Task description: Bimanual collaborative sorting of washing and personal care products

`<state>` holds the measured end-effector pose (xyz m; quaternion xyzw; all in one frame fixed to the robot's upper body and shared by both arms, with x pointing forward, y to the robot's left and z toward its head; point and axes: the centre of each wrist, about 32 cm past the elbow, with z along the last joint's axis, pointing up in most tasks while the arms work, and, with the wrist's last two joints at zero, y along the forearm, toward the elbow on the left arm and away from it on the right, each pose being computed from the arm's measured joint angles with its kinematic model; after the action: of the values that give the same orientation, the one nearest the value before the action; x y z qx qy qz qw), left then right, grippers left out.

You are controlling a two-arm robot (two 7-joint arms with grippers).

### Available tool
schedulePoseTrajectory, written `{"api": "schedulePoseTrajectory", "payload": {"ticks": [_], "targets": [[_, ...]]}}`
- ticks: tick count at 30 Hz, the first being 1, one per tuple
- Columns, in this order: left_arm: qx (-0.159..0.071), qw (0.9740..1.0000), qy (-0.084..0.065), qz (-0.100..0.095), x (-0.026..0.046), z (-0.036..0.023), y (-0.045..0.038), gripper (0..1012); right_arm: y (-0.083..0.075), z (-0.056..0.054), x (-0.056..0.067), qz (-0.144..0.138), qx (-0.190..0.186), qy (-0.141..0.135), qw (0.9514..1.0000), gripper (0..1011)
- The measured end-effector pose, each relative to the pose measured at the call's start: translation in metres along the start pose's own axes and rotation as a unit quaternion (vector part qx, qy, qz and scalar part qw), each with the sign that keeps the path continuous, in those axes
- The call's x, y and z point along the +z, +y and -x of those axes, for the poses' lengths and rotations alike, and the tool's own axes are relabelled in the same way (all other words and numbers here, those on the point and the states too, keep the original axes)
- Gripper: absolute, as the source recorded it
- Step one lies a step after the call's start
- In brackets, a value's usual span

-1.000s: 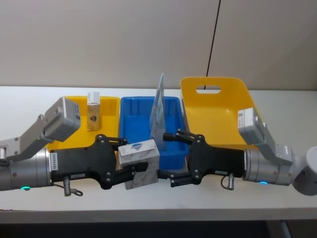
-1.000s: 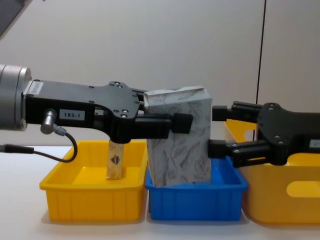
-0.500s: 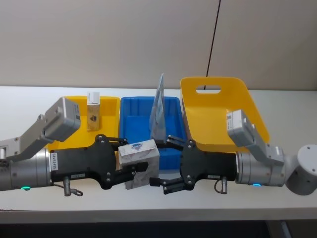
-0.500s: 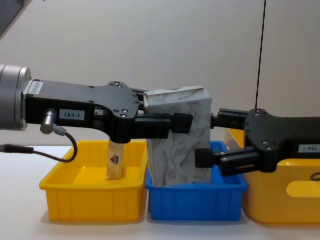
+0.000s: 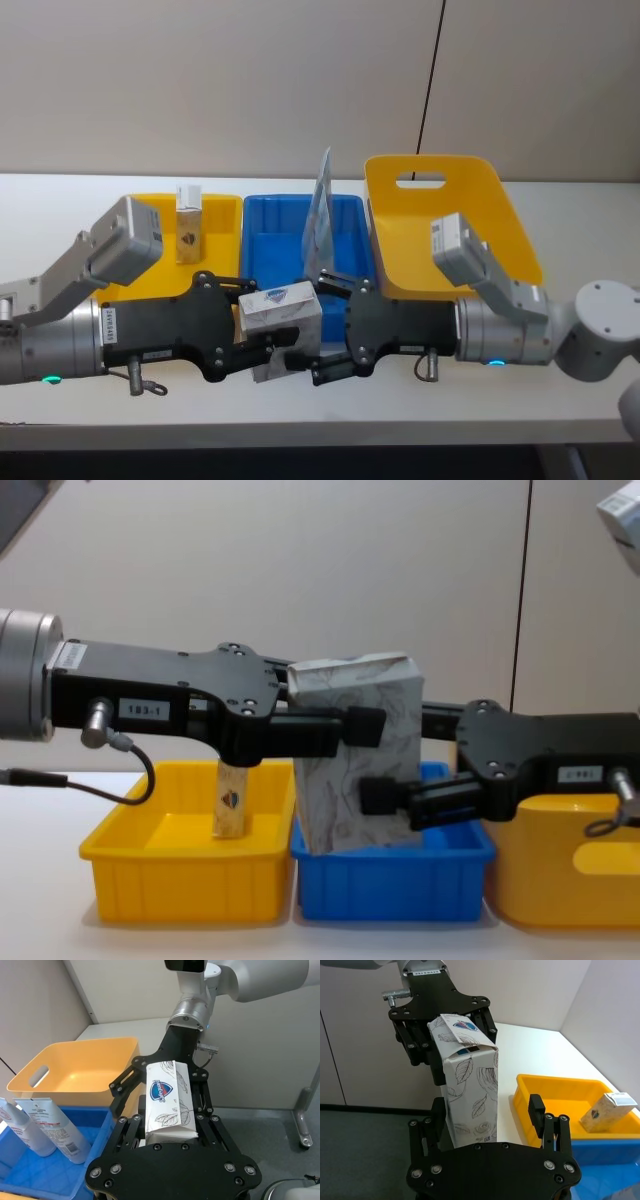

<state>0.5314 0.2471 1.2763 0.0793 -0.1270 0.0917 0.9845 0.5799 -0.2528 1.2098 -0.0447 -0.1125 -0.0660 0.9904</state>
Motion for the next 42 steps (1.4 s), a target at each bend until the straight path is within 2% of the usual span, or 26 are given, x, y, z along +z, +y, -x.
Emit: {"api": "schedulePoseTrajectory", "payload": {"ticks": [14,21,30,33,34,42], "targets": [[0.000,1.0000,0.000,0.000,0.0000,0.0000,0.0000,380,0.011,-0.006,0.000,0.005,0.031,-0.002,0.9995,984],[0.000,1.0000,0.000,0.000,0.0000,0.0000,0.0000,380,0.015,-0.006,-0.001,0.007,0.041,-0.007,0.9991,828],[0.000,1.0000,0.000,0.000,0.0000,0.0000,0.0000,380,0.018,-0.005,0.000,0.010,0.043,-0.012,0.9990,532],[0.000,1.0000,0.000,0.000,0.0000,0.0000,0.0000,380,0.019,-0.005,-0.001,0.010,0.042,-0.014,0.9990,478],[0.000,1.0000,0.000,0.000,0.0000,0.0000,0.0000,380,0.019,-0.005,-0.001,0.011,0.041,-0.014,0.9990,406],[0.000,1.0000,0.000,0.000,0.0000,0.0000,0.0001,381,0.021,-0.004,0.000,0.011,0.040,-0.018,0.9990,373]]}}
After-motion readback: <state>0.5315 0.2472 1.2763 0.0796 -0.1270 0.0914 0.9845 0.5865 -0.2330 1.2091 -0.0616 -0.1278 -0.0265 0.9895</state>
